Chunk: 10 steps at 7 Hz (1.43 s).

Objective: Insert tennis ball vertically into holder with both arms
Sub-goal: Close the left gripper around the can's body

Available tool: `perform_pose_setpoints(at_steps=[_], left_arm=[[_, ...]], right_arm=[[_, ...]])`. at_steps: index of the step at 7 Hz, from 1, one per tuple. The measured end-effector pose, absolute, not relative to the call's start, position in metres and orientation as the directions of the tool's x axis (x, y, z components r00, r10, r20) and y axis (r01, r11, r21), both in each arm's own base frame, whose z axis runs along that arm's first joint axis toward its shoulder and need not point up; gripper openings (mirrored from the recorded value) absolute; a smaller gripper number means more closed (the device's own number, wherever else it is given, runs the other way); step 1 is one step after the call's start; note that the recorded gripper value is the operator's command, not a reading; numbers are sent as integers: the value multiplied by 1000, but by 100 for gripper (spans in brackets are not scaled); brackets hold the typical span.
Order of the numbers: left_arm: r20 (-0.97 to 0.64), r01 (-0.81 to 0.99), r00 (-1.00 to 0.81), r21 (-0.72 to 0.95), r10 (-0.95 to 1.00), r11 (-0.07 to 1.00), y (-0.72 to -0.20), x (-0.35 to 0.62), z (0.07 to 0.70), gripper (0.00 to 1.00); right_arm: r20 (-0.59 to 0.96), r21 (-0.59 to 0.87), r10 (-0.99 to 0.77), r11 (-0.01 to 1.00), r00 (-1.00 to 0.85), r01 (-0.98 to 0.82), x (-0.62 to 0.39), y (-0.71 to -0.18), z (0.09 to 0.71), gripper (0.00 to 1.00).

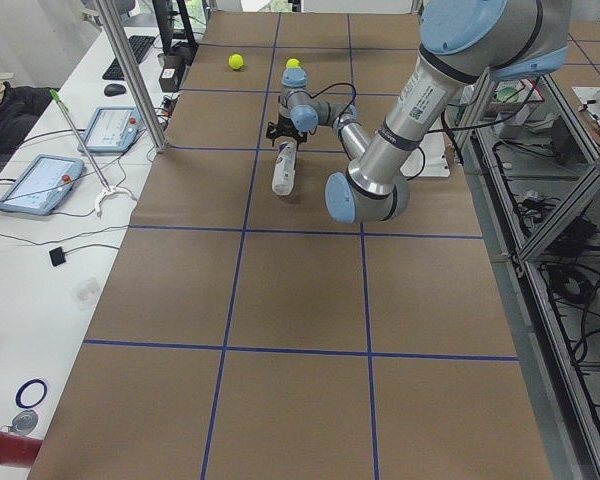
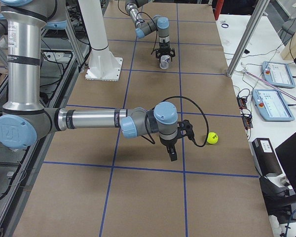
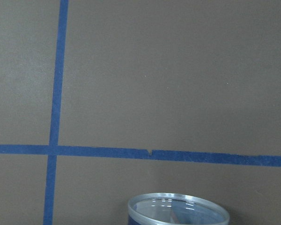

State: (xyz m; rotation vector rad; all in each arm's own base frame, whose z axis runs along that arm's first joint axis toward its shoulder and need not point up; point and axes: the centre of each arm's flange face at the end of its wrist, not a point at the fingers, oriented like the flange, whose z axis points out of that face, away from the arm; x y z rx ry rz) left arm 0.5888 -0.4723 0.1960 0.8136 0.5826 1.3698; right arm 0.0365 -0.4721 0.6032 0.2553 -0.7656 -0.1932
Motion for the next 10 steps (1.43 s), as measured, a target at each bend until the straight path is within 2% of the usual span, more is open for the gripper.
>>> perform_pose_setpoints(at_steps=[7,8,10], left_arm=[[125,-643,151,766,981,1,-477,618,213,93],[130,-640,154,768,979,-1,-479,622,215,89],[134,-637,158,770,978,-3,-481,624,215,74]], right_arm=[[665,301,-269,950,696,79,35,-474,600,99],[665,302,-270,950,696,79,35,-475,599,99],[665,303,-270,950,696,79,35,-475,599,99]])
